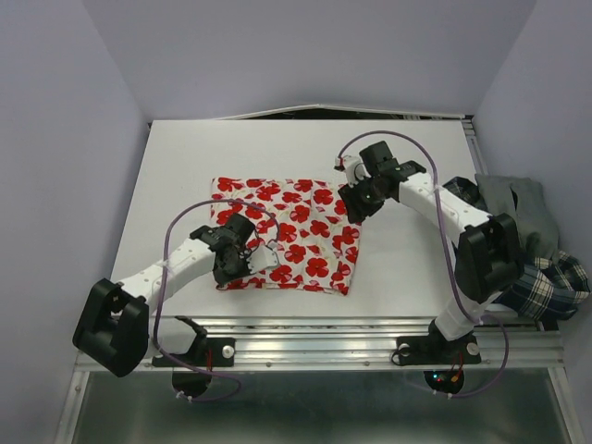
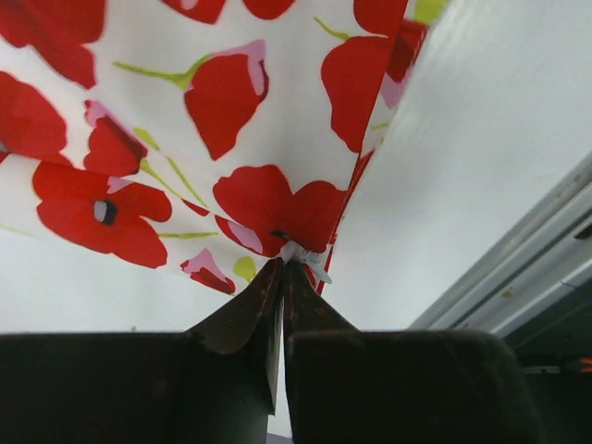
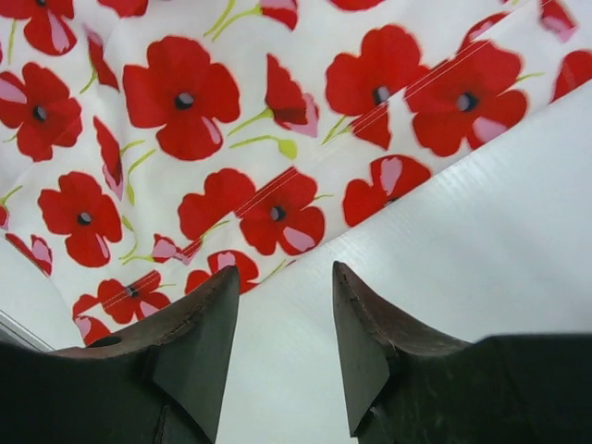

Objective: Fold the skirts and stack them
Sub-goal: Move the skirt to the center of the board

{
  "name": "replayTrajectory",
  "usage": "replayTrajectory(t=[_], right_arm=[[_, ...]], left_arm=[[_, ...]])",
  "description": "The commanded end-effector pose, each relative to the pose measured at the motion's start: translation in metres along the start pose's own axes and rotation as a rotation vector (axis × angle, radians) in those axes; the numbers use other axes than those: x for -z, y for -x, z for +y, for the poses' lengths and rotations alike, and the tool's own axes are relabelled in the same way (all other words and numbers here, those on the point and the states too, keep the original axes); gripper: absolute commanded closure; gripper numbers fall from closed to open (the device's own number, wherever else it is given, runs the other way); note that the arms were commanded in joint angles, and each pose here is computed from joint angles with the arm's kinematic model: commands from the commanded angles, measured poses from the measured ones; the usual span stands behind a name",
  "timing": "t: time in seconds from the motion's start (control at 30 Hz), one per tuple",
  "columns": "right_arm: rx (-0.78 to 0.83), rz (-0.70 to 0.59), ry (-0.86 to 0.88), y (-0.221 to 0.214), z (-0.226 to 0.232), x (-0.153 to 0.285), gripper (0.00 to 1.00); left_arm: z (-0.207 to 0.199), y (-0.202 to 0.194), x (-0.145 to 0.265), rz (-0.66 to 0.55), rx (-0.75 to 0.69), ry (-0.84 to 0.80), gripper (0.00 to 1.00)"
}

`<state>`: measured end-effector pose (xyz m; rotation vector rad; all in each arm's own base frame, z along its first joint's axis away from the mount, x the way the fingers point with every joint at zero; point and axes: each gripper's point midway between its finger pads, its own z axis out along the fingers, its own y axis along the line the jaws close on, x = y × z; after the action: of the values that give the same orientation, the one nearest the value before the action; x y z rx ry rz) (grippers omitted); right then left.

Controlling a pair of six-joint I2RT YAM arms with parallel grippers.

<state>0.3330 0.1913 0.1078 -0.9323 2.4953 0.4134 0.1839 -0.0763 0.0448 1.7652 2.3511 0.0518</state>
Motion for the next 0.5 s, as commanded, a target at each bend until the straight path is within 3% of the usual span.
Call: replayTrajectory(t=[0.0,0.07,0.2,0.3,0.33,0.47], right_arm=[[0.044,-0.049,-0.018,0.032,-0.009,-0.005,0.50],[0.050,-0.012,-0.015,0.028,-0.015,-0.023,0.50],[0.053,0.080,-0.003,0.007,-0.023,-0.059,0.51],[0.045,0.158,-0.010,-0.018,-0.030,-0.084,0.52],[0.046,0.185,-0.018,-0.029,-0.032,-0.092,0.53],[0.061,0.297,-0.086,-0.069,-0.045,-0.101,0.55]], left_arm=[[-0.023,-0.027,-0.002,0.086,-0.040,-0.088,0.96],[-0.011,-0.038,-0.003,0.147,-0.039,-0.015,1.00],[0.006,-0.044,0.002,0.172,-0.009,0.068,0.98],[0.018,-0.040,0.015,0.147,0.000,0.092,0.68],[0.027,-0.039,0.025,0.130,0.011,0.125,0.54],[0.060,-0.042,0.059,0.100,0.065,0.219,0.44]])
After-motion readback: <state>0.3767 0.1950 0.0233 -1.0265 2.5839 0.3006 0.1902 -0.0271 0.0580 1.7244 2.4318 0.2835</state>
